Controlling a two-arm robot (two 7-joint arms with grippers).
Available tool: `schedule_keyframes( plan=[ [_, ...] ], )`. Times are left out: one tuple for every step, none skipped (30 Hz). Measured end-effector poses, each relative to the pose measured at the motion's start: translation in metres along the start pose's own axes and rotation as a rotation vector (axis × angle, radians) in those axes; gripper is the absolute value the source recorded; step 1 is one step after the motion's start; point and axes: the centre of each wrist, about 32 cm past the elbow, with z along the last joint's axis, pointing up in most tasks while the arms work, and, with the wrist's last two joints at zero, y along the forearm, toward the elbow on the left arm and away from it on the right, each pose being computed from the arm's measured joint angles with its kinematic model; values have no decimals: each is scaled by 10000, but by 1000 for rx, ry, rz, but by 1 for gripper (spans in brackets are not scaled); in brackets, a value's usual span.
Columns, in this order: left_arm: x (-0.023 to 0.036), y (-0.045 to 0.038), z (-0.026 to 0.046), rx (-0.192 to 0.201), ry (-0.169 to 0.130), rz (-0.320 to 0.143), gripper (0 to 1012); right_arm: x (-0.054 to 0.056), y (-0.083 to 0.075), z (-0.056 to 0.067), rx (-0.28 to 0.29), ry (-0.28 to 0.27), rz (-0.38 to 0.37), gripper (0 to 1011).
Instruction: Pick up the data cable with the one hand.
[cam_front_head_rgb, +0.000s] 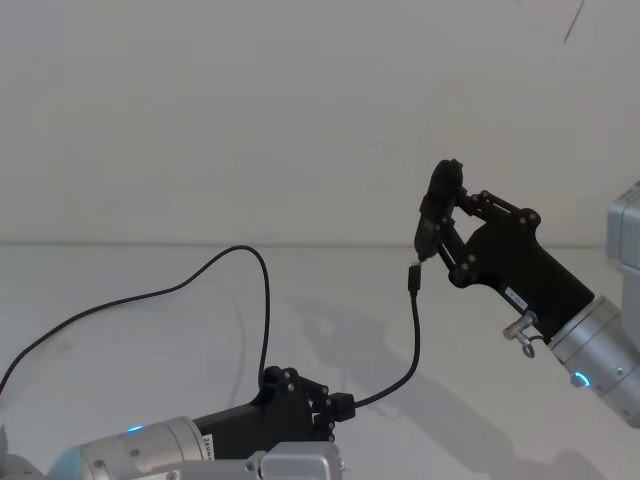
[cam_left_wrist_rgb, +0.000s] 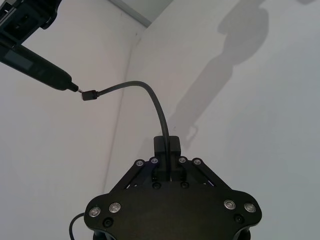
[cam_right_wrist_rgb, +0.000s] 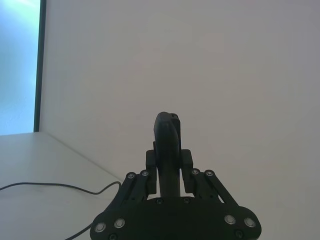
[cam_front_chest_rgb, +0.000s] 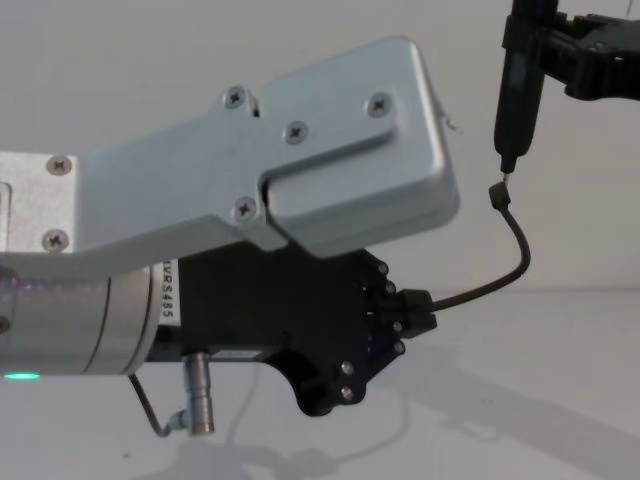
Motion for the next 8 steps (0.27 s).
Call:
schedule_keyframes(
  plan=[
    [0, 0, 0, 0, 0, 0, 41, -1, 1, 1, 0, 0, 0, 284],
    [0, 0, 0, 0, 0, 0, 41, -1, 1, 1, 0, 0, 0, 284],
    [0, 0, 0, 0, 0, 0, 41, -2, 2, 1, 0, 0, 0, 284],
    [0, 0, 0, 0, 0, 0, 41, -2, 2, 1, 0, 0, 1, 284],
    [0, 0, 0, 0, 0, 0, 41, -3, 2, 0, 0, 0, 1, 283],
    [0, 0, 0, 0, 0, 0, 41, -3, 2, 0, 0, 0, 1, 284],
    [0, 0, 0, 0, 0, 0, 41, -3, 3, 0, 0, 0, 1, 284],
    [0, 0, 0, 0, 0, 0, 41, -4, 3, 0, 0, 0, 1, 284]
  ],
)
